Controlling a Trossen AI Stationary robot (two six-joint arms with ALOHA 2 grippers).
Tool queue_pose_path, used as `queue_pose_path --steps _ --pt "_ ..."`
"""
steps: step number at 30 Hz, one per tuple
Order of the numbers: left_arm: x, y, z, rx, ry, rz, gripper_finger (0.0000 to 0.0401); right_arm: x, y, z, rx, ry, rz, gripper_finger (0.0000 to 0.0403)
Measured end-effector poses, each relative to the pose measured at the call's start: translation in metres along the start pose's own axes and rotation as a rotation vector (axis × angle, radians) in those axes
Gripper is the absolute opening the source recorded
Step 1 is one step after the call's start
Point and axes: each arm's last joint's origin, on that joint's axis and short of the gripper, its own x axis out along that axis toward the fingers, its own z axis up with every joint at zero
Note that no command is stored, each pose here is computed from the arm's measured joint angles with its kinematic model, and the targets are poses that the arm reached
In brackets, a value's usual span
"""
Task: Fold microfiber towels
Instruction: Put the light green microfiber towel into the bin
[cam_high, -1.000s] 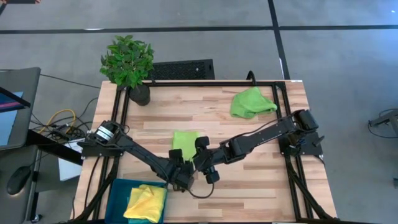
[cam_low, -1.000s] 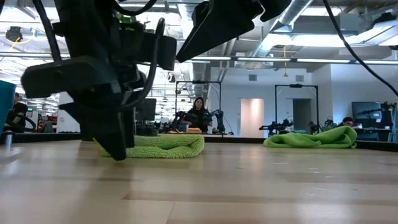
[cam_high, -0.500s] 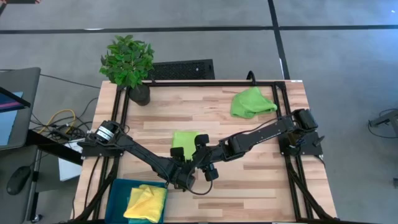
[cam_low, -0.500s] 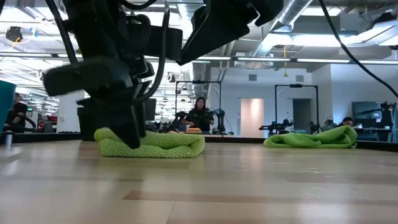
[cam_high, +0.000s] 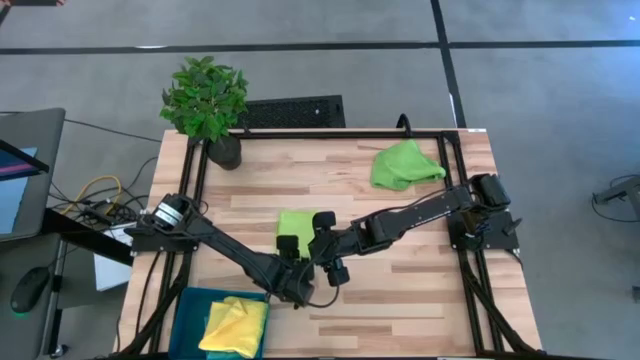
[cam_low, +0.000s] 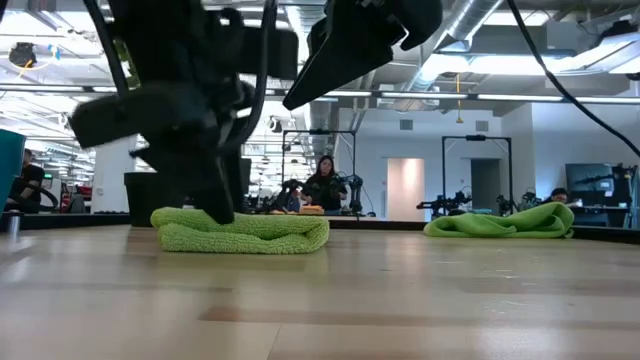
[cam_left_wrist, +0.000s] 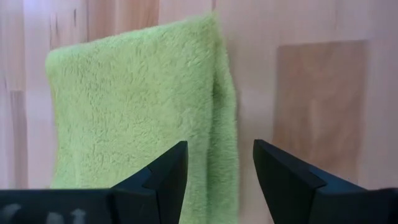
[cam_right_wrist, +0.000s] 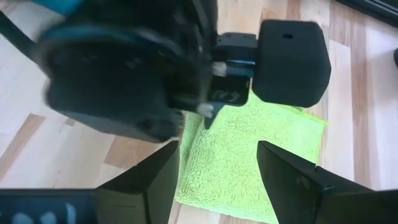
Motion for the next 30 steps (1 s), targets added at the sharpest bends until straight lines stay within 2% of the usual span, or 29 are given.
queue_pose_path --steps 5,14,21,24,27,30 --pt "0.013 0.004 -0.01 0.005 0.035 0.02 0.0175 0.0 0.0 0.0 0.0 0.002 -0.001 0.024" --pt "0.015 0.007 -0.009 -0.011 0.041 0.01 0.0175 0.0 0.0 -0.001 -0.001 0.005 0.002 0.024" --pt "0.036 -0.005 -0.011 0.039 0.067 0.037 0.0175 0.0 0.0 -0.001 -0.002 0.012 0.005 0.024" --pt "0.039 -0.006 -0.013 0.023 0.071 0.061 0.0172 0.0 0.0 -0.001 -0.001 0.012 0.004 0.024" --pt "0.038 -0.005 -0.015 -0.003 0.099 0.069 0.0148 0.0 0.0 -0.002 -0.002 0.02 0.004 0.024" --pt "0.037 -0.002 -0.018 -0.011 0.152 0.076 0.0093 0.0 0.001 -0.004 -0.005 0.039 0.007 0.024"
